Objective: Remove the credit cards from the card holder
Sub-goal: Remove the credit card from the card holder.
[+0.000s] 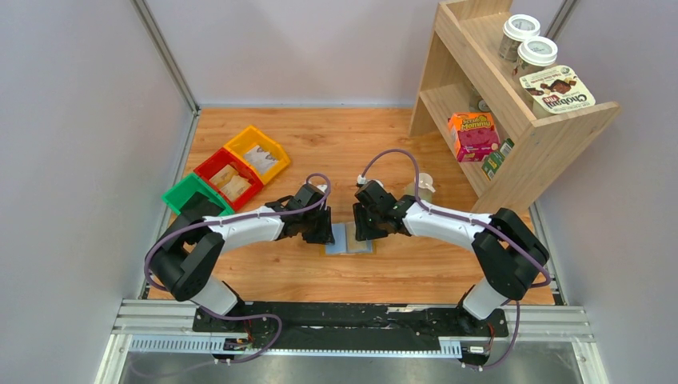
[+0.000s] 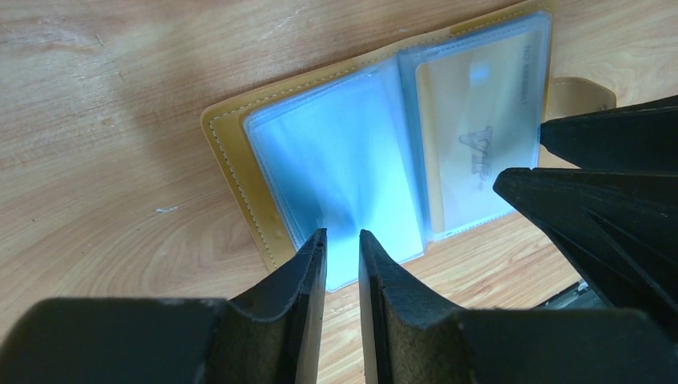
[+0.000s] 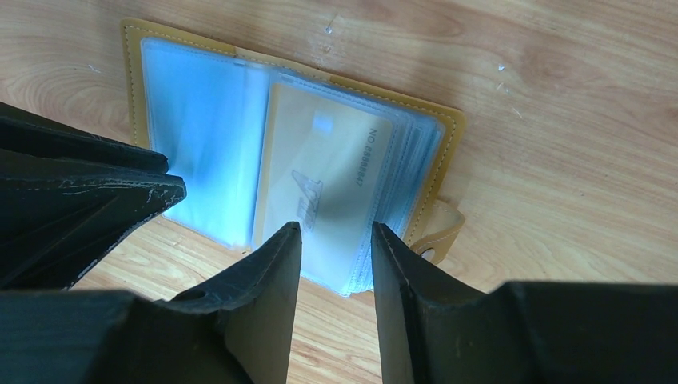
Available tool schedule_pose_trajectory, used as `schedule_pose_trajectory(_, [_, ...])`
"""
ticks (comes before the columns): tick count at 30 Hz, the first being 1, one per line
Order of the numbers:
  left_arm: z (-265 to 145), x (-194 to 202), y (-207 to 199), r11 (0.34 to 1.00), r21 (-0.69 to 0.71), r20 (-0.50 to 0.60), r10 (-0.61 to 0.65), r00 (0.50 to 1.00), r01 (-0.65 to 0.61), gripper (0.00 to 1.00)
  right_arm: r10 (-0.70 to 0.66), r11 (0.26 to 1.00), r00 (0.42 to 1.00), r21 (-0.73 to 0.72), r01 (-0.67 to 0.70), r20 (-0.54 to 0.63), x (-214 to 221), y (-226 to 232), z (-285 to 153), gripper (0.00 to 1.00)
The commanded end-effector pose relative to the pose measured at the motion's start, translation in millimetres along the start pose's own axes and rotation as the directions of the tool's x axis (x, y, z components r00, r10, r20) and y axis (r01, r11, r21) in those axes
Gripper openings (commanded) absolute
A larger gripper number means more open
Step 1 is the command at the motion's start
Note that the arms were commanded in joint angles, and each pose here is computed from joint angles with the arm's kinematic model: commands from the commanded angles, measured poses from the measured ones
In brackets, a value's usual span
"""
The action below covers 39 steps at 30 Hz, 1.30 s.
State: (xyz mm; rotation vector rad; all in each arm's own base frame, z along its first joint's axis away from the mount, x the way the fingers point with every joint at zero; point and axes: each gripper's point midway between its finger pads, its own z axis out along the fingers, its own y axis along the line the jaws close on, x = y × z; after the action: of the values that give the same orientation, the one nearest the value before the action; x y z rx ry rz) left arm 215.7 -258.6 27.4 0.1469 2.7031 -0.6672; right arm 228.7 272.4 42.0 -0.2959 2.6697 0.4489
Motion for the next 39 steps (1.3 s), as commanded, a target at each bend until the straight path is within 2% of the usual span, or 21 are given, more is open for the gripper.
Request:
schedule_pose_trajectory(1, [-1.7, 1.3, 1.2, 1.0, -0.006, 0.005, -0.012, 1.0, 0.012, 0.29, 0.007, 0.999, 0.998, -0.048, -0.004, 0.062, -15.4, 9.7, -6.9, 0.4])
schedule_pose_trajectory(7, [-2.2, 0.6, 0.3, 1.0, -0.003, 0.007, -0.012, 1.0, 0.012, 0.28, 0.008, 0.998, 0.997, -0.055, -0.004, 0.072, -18.8, 11.9, -11.2, 0.41])
schedule_pose_trajectory(14, [-0.7, 3.1, 1.6, 1.0, -0.005, 0.0, -0.017, 1.0, 0.017, 0.28, -0.002, 0.989, 0.997, -0.145, 0.013, 0.081, -22.2, 28.5, -24.4, 0.42])
schedule_pose_trajectory(23, [-0.1, 4.4, 1.7, 1.0, -0.002, -0.002, -0.028, 1.0, 0.028, 0.27, -0.013, 0.974, 0.997, -0.225, 0.031, 0.081, -23.2, 43.4, -29.3, 0.36])
schedule_pose_trajectory(28, [-0.4, 5.3, 3.1, 0.998, -0.005, 0.009, -0.058, 0.998, 0.058, 0.26, -0.028, 0.938, 0.997, -0.344, 0.049, 0.066, -19.9, 64.4, -31.5, 0.33])
schedule_pose_trajectory(32, [-1.3, 6.3, 6.5, 0.995, -0.012, 0.027, -0.096, 0.995, 0.096, 0.25, -0.055, 0.899, 0.997, -0.433, 0.071, 0.049, -16.0, 80.7, -32.7, 0.38])
schedule_pose_trajectory(39, [-14.1, 1.1, 15.2, 0.987, -0.038, 0.103, -0.15, 0.983, 0.154, 0.25, -0.038, 0.889, 0.999, -0.456, 0.047, 0.029, -15.2, 79.2, -27.2, 0.53])
